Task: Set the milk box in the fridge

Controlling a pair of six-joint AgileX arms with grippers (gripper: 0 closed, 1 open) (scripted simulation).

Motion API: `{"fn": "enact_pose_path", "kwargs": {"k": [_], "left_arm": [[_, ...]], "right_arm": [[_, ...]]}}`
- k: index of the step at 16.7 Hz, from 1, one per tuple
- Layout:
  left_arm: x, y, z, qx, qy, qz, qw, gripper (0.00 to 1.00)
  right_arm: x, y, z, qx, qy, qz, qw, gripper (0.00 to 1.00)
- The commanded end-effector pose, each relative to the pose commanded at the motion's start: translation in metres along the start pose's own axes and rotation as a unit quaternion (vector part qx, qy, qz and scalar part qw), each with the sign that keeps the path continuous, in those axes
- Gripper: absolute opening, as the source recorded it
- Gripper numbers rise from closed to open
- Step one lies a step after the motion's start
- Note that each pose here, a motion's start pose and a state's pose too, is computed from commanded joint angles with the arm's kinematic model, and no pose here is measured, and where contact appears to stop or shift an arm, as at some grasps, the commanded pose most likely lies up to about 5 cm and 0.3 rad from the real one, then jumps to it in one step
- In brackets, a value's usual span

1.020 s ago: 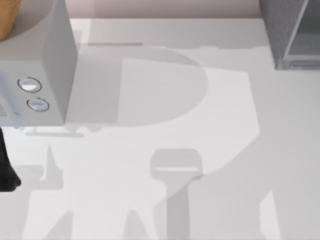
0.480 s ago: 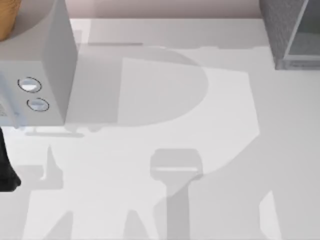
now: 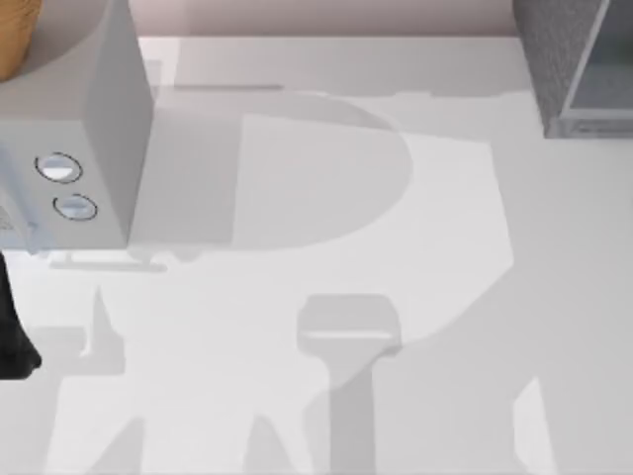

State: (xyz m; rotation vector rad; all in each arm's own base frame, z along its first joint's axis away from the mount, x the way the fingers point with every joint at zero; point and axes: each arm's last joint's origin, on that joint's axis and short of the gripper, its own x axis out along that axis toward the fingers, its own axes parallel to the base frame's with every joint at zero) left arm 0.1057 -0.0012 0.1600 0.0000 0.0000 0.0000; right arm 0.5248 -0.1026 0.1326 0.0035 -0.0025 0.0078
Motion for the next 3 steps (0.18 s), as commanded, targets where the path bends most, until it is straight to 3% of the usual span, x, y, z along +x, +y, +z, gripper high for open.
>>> {"fn": "enact_pose_path", "kwargs": {"k": [3], "left_arm": [[0.0000,0.0000,0.0000,0.000,0.000,0.000,1.000,1.00]], "right_arm": [[0.0000,0.0000,0.0000,0.000,0.000,0.000,1.000,1.00]]}}
